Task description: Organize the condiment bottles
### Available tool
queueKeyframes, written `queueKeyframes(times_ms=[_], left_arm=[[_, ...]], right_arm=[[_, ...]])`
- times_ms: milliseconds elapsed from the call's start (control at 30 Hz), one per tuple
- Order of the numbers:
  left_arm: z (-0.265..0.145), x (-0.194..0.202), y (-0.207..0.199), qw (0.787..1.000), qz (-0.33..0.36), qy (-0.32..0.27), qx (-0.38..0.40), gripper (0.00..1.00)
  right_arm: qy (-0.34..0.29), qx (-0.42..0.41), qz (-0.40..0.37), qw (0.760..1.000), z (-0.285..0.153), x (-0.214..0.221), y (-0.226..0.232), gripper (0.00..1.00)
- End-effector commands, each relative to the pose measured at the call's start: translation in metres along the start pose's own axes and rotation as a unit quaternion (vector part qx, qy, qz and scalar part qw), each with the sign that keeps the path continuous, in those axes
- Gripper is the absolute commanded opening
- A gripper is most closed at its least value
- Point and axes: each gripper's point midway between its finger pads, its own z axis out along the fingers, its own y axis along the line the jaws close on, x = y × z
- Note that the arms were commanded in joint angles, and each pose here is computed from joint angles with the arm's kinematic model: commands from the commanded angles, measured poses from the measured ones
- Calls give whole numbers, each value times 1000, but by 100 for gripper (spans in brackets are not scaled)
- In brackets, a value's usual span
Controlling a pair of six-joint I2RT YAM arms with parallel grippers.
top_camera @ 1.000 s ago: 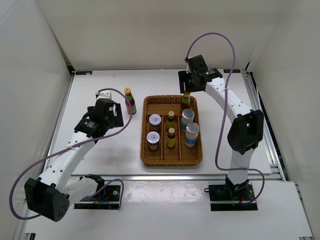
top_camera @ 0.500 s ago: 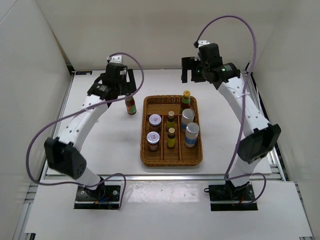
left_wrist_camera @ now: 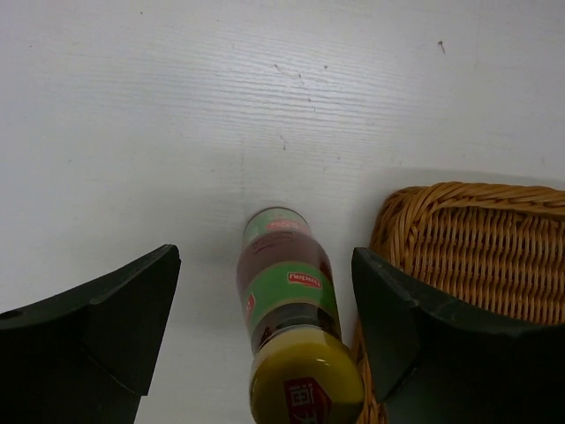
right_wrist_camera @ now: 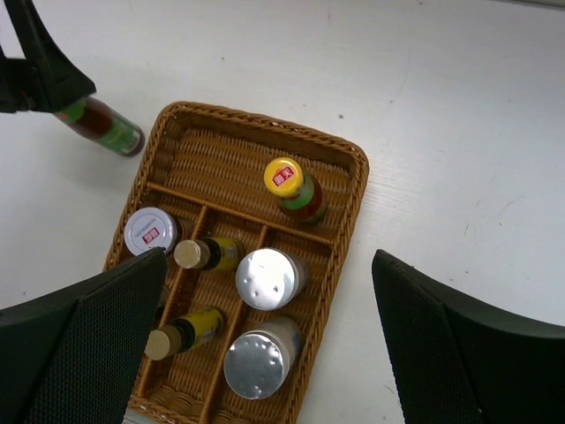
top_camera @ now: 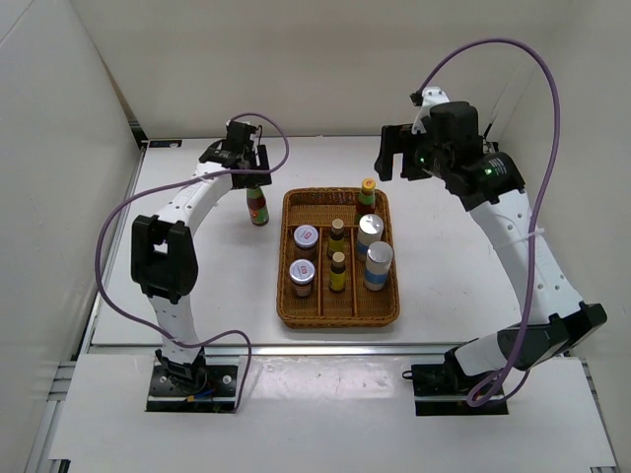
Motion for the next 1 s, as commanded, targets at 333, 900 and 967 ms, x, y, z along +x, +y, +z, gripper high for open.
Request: queueKeyframes(times_ms=[333, 900, 967], left_arm=[[-54, -69, -15, 994, -1, -89, 55, 12], [-138, -98, -145, 968, 59, -147, 197, 11], [-127, -90, -155, 968, 66, -134, 202, 11]], right_arm=[[7, 11, -10, 1000, -12, 13, -6, 100], [15, 31, -6, 999, -24, 24, -15, 100], [19, 37, -6, 999, -26, 28, -17, 100]])
